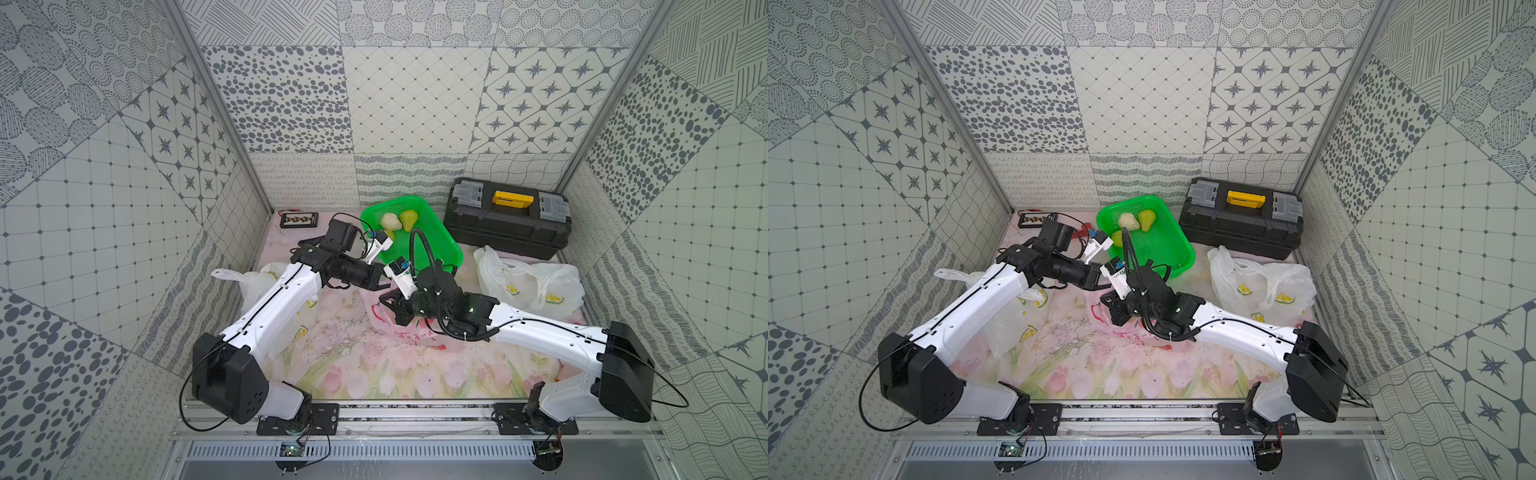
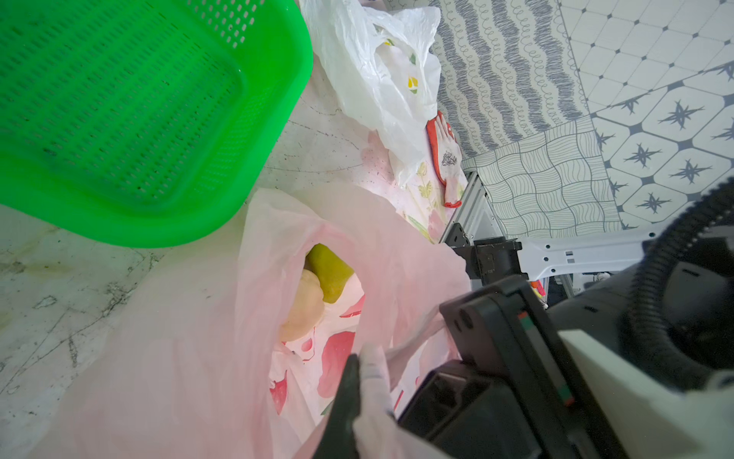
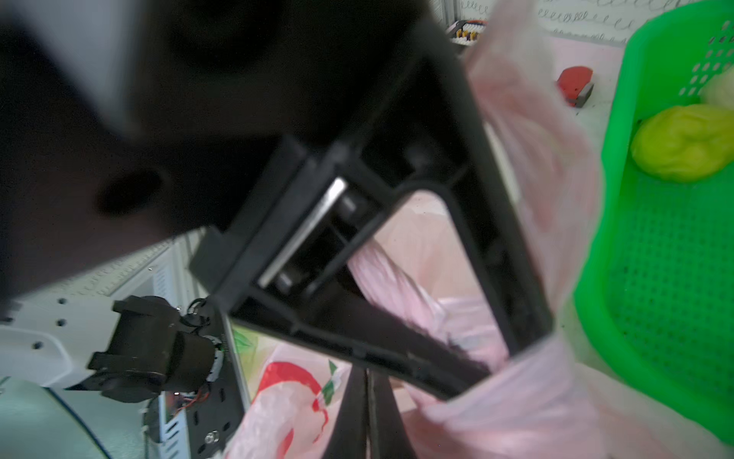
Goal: Place the pears into plastic bags & tie knots
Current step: Tie the plastic bag at the center of the board.
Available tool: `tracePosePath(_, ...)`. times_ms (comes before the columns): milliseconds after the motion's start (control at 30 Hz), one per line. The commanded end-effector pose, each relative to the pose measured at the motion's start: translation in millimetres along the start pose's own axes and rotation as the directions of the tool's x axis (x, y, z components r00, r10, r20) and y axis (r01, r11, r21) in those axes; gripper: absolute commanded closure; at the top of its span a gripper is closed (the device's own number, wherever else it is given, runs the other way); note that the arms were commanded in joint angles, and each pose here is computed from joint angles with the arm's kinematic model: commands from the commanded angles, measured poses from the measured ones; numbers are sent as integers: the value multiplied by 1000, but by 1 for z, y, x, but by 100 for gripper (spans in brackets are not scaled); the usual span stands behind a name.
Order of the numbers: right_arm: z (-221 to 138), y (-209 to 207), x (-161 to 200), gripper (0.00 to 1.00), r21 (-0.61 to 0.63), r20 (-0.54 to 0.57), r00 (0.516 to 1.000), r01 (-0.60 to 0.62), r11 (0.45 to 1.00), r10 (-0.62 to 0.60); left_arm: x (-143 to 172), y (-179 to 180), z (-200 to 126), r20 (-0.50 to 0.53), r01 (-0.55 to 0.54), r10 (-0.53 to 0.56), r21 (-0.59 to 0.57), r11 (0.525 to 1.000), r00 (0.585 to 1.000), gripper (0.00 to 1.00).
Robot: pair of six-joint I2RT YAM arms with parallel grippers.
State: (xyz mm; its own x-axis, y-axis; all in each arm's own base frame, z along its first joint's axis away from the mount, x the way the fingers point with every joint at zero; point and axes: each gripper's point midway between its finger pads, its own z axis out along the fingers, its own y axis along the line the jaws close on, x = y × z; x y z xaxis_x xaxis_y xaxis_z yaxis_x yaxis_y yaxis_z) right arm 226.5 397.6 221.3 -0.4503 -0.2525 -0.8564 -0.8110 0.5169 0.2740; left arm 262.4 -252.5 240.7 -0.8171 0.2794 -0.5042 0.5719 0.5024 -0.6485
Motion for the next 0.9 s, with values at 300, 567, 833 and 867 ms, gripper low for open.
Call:
tracePosePath(300,-19,-12,19,100,-203,-29,997,64,977,-71,-7,-17,-9,78,-114,107,80,990,991,94)
tracePosePath(567,-19,-15,19,100,-183,-24,992,115,976,-121,-6,-27,-14,80,-132,123,121,984,989,79)
tracePosePath(833,-20,-13,17,100,-195,-17,992,121,973,-126,-4,-19,-3,43,-148,144,95,984,989,70)
tracePosePath(867,-19,-13,18,100,-194,-18,992,121,973,-127,-4,-20,-1,40,-152,148,94,984,988,70)
